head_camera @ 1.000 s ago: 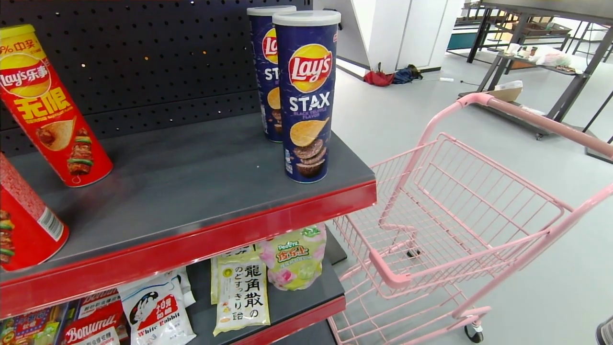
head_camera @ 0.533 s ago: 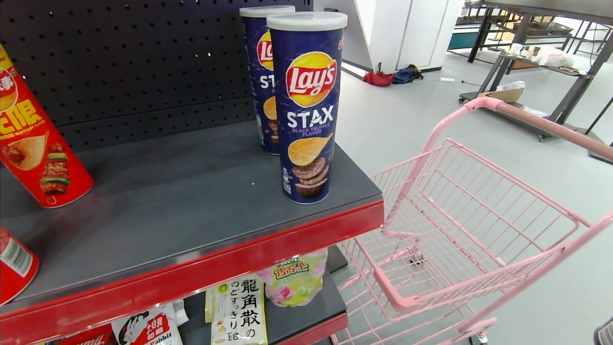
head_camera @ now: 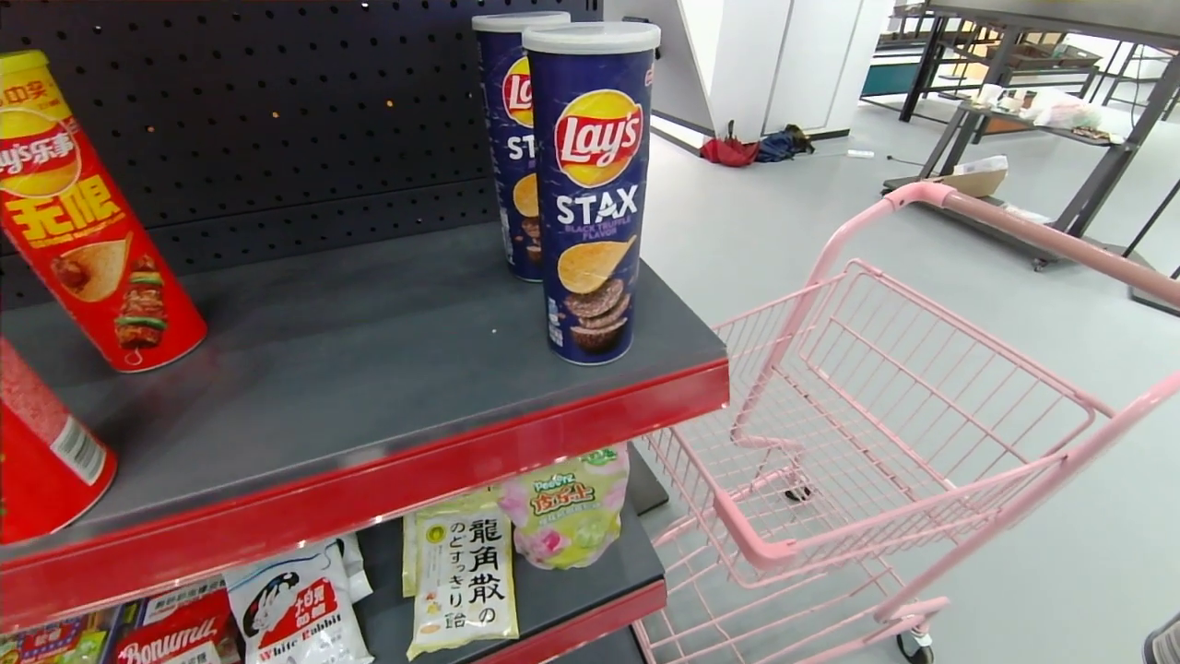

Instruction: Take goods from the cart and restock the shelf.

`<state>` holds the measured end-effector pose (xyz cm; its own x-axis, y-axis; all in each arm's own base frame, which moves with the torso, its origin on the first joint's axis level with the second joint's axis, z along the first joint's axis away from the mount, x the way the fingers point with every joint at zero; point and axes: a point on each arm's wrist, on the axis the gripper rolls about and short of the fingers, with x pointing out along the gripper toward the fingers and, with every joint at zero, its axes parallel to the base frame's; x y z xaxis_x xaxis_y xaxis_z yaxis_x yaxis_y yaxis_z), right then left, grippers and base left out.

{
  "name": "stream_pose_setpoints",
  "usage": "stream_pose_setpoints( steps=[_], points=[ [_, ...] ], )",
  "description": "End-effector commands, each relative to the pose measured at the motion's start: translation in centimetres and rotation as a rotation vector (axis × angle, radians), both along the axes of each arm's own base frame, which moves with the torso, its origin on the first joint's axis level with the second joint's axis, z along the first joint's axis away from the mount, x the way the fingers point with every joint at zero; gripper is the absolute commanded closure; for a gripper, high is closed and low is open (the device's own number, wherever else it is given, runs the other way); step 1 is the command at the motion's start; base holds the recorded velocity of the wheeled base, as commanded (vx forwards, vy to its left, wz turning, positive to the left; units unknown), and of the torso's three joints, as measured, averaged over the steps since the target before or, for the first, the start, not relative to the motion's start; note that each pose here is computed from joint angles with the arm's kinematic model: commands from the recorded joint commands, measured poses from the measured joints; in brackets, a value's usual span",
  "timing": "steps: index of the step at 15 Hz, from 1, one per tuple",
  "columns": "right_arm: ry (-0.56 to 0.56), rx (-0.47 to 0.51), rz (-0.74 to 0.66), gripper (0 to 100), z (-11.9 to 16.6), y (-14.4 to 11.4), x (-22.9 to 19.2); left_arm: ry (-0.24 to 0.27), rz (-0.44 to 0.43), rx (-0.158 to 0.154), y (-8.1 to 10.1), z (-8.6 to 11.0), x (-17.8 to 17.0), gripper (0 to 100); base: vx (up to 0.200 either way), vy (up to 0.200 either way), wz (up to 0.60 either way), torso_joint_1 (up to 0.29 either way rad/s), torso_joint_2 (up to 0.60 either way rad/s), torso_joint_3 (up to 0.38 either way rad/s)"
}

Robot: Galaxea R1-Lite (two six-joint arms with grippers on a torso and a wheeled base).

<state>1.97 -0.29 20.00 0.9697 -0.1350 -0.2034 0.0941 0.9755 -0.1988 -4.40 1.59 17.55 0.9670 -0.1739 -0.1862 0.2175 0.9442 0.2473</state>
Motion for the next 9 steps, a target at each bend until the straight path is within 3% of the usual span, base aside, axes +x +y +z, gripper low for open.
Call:
stream_pose_setpoints(
  steps=[1, 3, 6, 9],
  points=[
    [0.006, 0.0, 0.0, 100, -0.03, 0.0, 0.08, 0.003, 0.0, 0.001, 0.0, -0.05, 0.01, 0, -0.2, 0.0, 0.0, -0.007, 0.01, 0.007],
    [0.007, -0.007, 0.001, 100, -0.03, 0.0, 0.08, 0.003, -0.001, 0.008, 0.0, -0.13, 0.02, 0, -0.2, 0.0, 0.0, -0.002, 0.0, 0.005],
    [0.016, -0.02, 0.001, 100, -0.33, -0.01, 0.14, -0.005, -0.011, 0.018, 0.03, -0.25, -0.1, 0, 0.0, 0.0, 0.0, 0.002, -0.02, -0.012],
    [0.013, -0.029, 0.001, 100, -0.37, -0.01, -0.01, -0.008, -0.011, 0.019, 0.04, -0.27, -0.16, 0, 0.0, 0.0, 0.0, 0.124, -0.36, -0.256]
  ],
)
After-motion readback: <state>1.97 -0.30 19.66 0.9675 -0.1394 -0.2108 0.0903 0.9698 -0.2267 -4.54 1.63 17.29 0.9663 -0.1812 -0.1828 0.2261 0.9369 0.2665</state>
